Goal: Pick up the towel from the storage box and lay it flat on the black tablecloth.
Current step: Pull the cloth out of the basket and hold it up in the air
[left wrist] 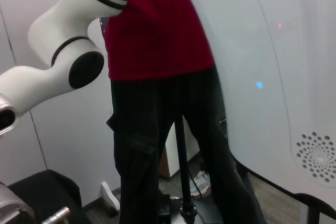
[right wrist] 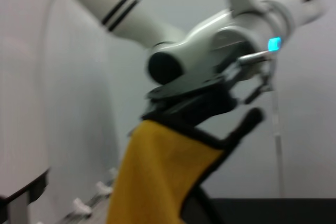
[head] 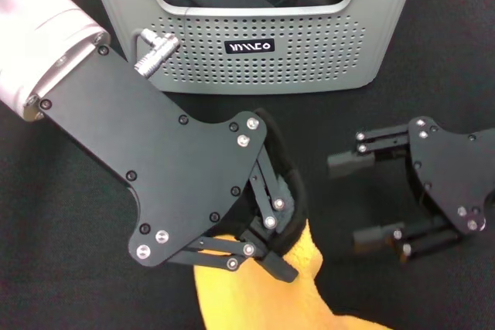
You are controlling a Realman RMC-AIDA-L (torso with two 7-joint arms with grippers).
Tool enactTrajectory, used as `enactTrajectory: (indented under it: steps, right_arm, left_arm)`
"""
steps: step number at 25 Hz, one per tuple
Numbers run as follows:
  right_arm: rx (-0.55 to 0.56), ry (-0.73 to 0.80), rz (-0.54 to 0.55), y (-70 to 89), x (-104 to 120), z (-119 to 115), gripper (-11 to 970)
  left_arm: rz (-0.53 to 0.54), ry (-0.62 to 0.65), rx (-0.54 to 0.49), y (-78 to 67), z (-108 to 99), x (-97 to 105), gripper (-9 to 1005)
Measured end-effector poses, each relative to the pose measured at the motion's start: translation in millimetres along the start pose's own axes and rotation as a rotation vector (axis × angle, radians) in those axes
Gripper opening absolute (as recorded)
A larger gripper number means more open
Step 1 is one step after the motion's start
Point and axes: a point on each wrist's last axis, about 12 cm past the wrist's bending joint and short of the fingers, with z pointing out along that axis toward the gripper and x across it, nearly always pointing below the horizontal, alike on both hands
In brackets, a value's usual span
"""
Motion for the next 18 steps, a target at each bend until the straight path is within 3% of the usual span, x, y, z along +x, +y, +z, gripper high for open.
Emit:
enactTrajectory:
  steps: [18]
  right_arm:
    - [-0.112,0.014,-0.156,-15.6,-33,24,690]
  left_arm:
    - [0.063,-0.01,0.111,15.9,25,-16,17]
